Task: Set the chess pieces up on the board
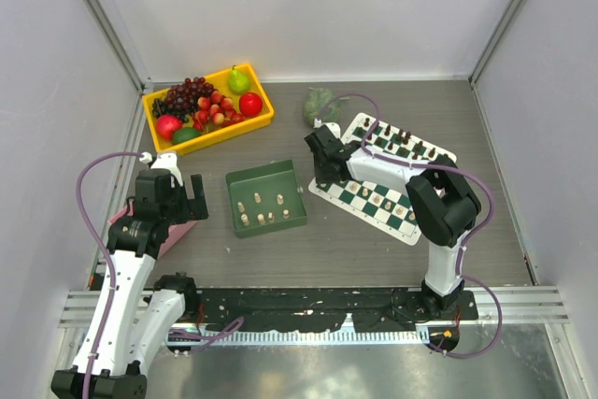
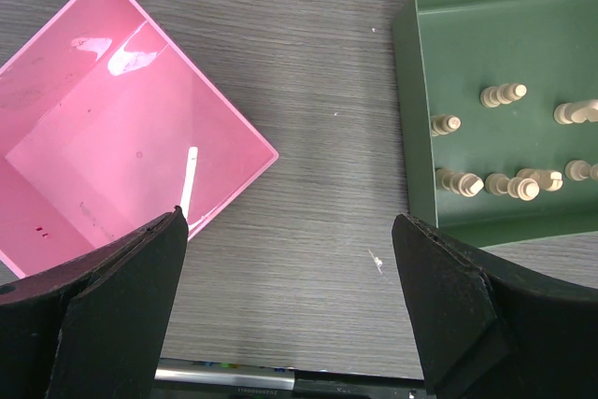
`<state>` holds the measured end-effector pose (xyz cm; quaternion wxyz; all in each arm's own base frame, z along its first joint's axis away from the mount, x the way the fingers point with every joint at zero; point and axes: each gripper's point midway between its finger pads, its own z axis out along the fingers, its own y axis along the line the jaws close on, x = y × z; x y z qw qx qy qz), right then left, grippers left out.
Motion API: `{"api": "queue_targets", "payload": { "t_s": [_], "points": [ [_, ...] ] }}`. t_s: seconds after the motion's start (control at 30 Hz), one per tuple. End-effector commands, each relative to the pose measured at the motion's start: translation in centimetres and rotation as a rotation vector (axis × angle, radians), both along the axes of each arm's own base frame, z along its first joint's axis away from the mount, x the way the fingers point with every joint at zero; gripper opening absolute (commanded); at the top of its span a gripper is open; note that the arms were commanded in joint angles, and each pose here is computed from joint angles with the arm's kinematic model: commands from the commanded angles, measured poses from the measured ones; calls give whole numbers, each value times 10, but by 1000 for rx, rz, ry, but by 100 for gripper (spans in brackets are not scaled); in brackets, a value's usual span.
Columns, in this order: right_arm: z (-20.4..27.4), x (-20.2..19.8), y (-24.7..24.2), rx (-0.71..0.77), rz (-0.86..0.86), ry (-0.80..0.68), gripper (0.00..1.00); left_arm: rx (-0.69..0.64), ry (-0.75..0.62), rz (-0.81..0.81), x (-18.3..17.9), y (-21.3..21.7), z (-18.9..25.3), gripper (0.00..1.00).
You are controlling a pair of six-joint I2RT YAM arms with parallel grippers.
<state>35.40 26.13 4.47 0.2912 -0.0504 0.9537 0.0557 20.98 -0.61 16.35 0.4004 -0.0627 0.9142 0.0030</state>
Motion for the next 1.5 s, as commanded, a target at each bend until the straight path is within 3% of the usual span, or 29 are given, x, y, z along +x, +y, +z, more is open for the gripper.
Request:
{"api": "queue_targets", "payload": {
  "t_s": [0.0, 0.1, 0.17, 0.3, 0.53, 0.93, 1.2, 1.47],
  "points": [
    [4, 11, 3, 12, -8, -35, 16, 5, -49, 7, 6, 2, 16, 99],
    [5, 8, 2, 20, -3, -36, 21, 5, -46, 7, 6, 2, 15, 99],
    [12, 6, 4, 48, 1, -48, 31, 4, -47, 8, 6, 2, 15, 99],
    [26, 5, 6, 74, 11, -73, 40, 5, -47, 5, 7, 2, 15, 99],
    [69, 7, 10, 103, 46, -142, 48, 5, -47, 7, 6, 2, 15, 99],
    [119, -21, 74, 217, 231, -180, 52, 0, -46, 2, 6, 1, 15, 99],
    [95, -44, 129, 204, 389, -103, 52, 2, -47, 4, 6, 1, 15, 99],
    [61, -49, 132, 123, 413, -11, 51, 3, -49, 4, 7, 2, 15, 99]
  ]
}}
